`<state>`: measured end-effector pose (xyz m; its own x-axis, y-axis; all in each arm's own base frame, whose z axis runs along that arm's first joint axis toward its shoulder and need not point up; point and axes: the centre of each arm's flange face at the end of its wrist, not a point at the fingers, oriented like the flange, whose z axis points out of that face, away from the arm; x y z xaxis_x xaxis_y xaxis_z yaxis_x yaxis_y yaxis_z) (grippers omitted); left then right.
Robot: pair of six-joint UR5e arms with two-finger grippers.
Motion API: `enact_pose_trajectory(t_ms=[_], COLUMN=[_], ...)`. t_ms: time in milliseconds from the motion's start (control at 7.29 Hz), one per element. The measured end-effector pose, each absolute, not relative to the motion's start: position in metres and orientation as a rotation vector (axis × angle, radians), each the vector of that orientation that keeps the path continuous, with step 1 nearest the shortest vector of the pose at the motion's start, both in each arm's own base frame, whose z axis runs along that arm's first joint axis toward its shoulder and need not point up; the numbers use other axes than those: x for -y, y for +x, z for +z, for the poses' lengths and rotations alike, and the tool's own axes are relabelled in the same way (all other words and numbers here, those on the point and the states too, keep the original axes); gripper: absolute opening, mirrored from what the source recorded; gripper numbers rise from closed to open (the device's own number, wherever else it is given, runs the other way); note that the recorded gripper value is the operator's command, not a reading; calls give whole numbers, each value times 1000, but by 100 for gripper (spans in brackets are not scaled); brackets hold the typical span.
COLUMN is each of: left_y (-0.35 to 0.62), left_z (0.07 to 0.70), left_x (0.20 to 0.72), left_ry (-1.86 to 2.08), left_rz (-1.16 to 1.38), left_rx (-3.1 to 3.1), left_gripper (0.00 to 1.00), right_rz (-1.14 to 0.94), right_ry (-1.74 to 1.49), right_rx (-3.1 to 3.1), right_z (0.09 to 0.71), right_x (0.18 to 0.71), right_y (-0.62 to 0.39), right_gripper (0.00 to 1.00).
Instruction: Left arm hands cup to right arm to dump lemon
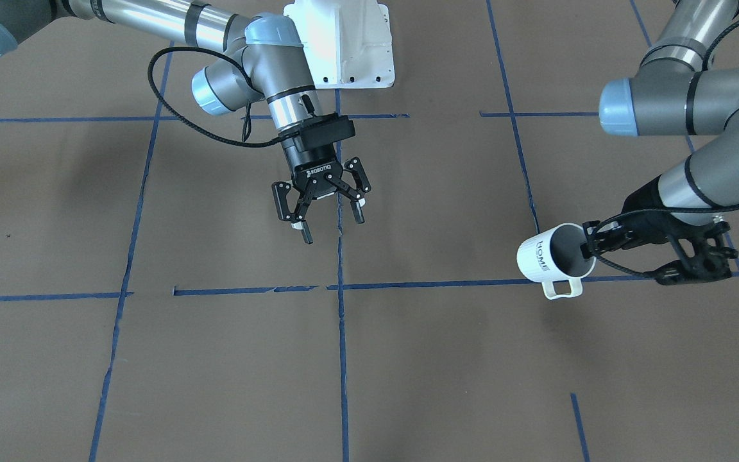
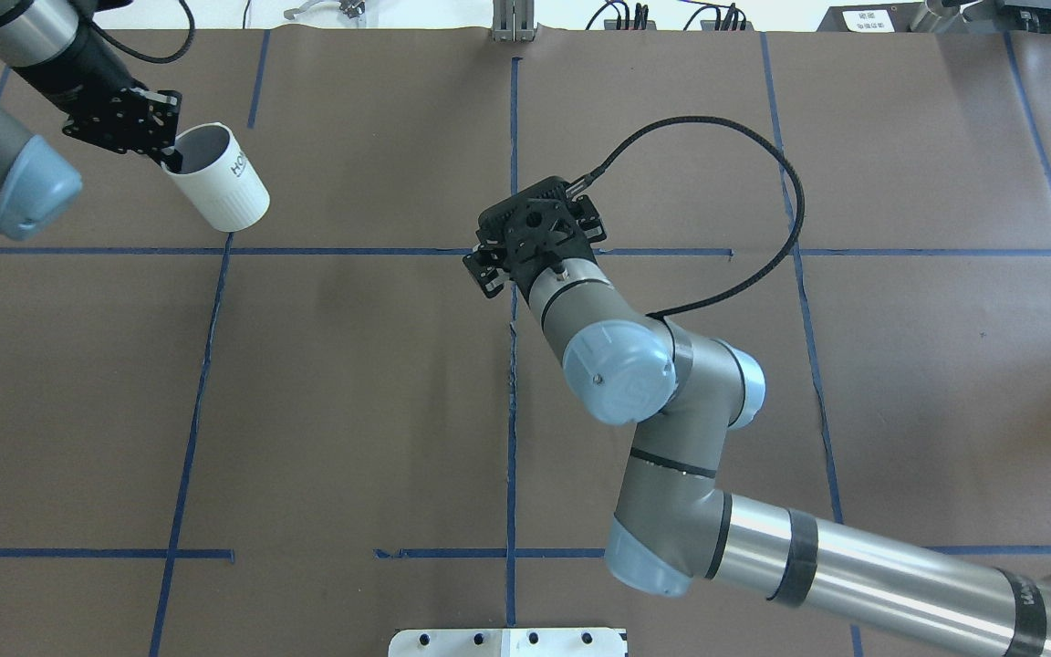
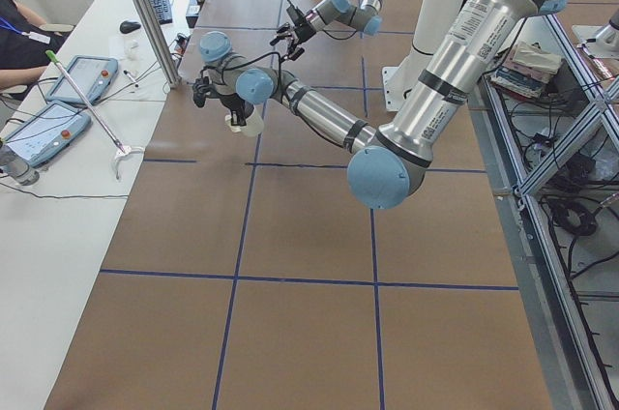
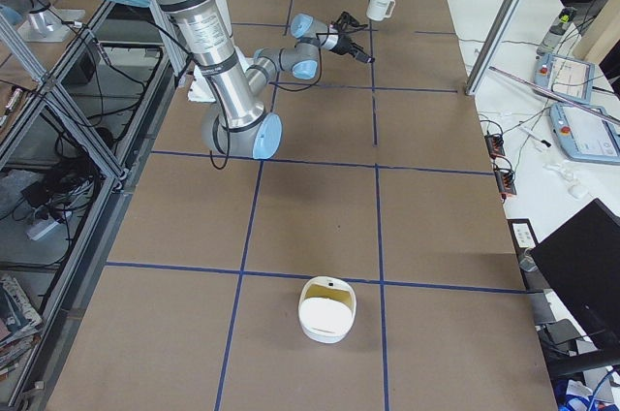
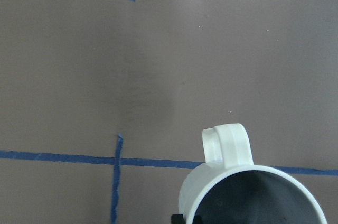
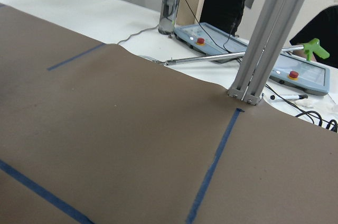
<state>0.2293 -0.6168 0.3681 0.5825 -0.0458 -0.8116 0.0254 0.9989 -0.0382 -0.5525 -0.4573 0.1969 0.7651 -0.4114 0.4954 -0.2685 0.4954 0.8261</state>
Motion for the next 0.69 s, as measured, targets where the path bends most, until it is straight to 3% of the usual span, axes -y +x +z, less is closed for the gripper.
enact_pose_trajectory(t_ms=[685], left_y=[154], left_z=[484], left_x=[506], left_ry=[129], left_rz=[-33], left_rx=[-757], left_gripper=[0], right_rz=[-200], right_ry=[441], right_rx=[811], right_z=[307], right_x=[581], right_y=[-370], right_gripper=[100])
